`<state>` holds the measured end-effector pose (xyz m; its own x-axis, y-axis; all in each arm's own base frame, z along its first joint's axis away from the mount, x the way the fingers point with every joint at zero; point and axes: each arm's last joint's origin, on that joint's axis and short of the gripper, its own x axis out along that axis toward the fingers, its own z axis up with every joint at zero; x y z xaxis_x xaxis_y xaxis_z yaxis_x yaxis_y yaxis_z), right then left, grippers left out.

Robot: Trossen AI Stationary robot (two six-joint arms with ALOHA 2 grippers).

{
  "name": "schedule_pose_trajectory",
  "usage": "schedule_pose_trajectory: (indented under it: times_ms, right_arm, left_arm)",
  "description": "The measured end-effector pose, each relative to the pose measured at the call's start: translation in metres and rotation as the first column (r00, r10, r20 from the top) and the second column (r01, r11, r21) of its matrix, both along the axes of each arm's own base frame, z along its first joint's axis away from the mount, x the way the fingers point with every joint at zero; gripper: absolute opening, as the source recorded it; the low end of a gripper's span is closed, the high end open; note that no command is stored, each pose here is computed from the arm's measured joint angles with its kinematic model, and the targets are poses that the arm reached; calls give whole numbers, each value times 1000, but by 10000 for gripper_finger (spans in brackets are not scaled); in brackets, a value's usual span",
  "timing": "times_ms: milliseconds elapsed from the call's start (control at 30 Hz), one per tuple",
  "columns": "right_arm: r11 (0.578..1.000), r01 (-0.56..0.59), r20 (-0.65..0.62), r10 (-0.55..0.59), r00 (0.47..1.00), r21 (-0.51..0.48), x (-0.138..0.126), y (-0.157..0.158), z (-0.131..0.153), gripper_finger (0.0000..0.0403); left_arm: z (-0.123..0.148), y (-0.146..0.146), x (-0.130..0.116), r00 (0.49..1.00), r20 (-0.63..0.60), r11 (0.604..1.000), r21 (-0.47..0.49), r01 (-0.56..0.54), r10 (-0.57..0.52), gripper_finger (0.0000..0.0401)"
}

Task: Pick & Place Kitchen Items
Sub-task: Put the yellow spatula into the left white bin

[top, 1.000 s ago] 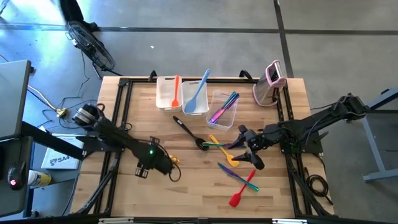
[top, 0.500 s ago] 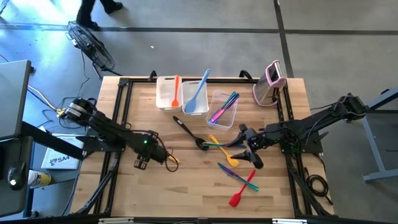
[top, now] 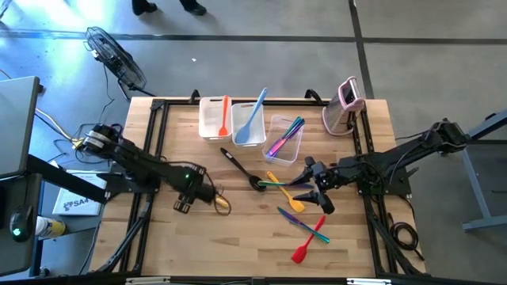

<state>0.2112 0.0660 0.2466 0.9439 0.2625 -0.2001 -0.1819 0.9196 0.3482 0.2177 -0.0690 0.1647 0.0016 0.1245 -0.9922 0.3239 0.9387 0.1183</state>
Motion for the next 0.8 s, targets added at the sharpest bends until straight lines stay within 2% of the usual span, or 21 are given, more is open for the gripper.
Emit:
schedule_pose_trajectory:
  times_ms: [100,200,400,800]
  right_arm:
    - [1000,0,0,0,1000,0,0,0,0,247]
    - [1000,0,0,0,1000,0,0,0,0,247]
    - [1000,-1,0,1,1000,-5,0,0,0,247]
    - [999,-19,4,19,1000,-32,0,0,0,247]
  left_arm:
    - [0,11,3,999,-10,998,-34,-54,54,184]
    - [0,17,5,998,-19,997,-54,-63,62,184]
    - [0,17,5,999,-39,993,-112,-27,22,184]
    - [0,17,4,997,-44,991,-116,62,-67,184]
